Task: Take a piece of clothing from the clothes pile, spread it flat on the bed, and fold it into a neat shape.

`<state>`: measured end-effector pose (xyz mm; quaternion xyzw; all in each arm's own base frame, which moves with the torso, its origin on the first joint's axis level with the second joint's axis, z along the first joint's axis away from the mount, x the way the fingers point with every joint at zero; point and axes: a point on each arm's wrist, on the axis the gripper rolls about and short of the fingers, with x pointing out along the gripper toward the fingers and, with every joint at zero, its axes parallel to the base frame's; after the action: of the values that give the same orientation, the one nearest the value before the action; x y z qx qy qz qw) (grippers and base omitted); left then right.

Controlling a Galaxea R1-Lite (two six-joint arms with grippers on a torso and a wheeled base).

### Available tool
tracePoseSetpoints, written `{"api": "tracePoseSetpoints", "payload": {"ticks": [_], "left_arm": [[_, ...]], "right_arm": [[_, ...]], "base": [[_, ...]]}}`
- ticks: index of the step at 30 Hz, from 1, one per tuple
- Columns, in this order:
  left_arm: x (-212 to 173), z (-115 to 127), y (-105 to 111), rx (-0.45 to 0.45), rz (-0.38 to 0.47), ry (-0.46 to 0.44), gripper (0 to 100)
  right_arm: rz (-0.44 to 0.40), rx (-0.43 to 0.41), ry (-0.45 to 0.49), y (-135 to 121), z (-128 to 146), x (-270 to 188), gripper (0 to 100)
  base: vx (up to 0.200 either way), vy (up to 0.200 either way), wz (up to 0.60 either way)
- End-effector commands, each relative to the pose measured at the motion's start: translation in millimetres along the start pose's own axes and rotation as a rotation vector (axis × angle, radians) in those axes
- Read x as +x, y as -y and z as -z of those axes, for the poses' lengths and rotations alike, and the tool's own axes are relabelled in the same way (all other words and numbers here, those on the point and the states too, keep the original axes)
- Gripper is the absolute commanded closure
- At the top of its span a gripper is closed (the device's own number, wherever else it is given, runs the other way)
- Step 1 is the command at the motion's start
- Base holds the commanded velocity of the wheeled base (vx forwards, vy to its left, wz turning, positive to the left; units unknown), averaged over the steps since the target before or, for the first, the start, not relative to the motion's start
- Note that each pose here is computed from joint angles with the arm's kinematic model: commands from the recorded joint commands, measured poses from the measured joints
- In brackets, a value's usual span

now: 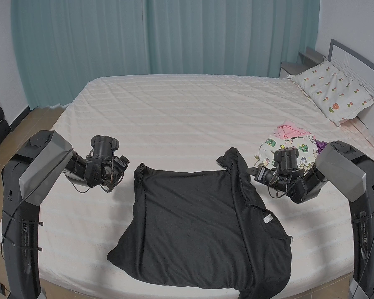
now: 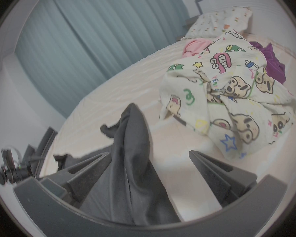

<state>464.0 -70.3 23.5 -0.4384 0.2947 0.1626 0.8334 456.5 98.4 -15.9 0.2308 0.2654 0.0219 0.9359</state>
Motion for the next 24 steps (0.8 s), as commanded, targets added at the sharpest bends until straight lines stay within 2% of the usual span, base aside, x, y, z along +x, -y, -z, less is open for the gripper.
{"api": "tracePoseSetpoints", "payload": {"ticks": [1,5,8,13,18,19,24], "left_arm": [[-41,1,-11,-0.007,-0.006,-0.082,0],[-52,7,-21,-0.050,-0.014,-0.096,0],[-56,10,-28,-0.090,-0.002,-0.090,0],[-64,13,-35,-0.103,0.019,-0.085,0],[-69,20,-39,-0.107,0.014,-0.114,0],[-71,19,-38,-0.117,0.019,-0.114,0],[-72,19,-38,-0.130,0.020,-0.115,0]], "right_arm": [[-0.043,-0.166,-0.048,7,11,-39,0],[-0.046,-0.278,-0.100,11,27,-46,0],[-0.059,-0.320,-0.119,4,35,-46,0],[-0.073,-0.357,-0.134,-6,44,-43,0],[-0.048,-0.441,-0.201,-1,59,-36,0],[-0.037,-0.448,-0.211,1,62,-33,100],[-0.007,-0.460,-0.201,2,59,-30,100]], "base": [[0.000,0.000,0.00],[0.000,0.000,0.00],[0.000,0.000,0.00],[0.000,0.000,0.00],[0.000,0.000,0.00],[0.000,0.000,0.00],[0.000,0.000,0.00]]}}
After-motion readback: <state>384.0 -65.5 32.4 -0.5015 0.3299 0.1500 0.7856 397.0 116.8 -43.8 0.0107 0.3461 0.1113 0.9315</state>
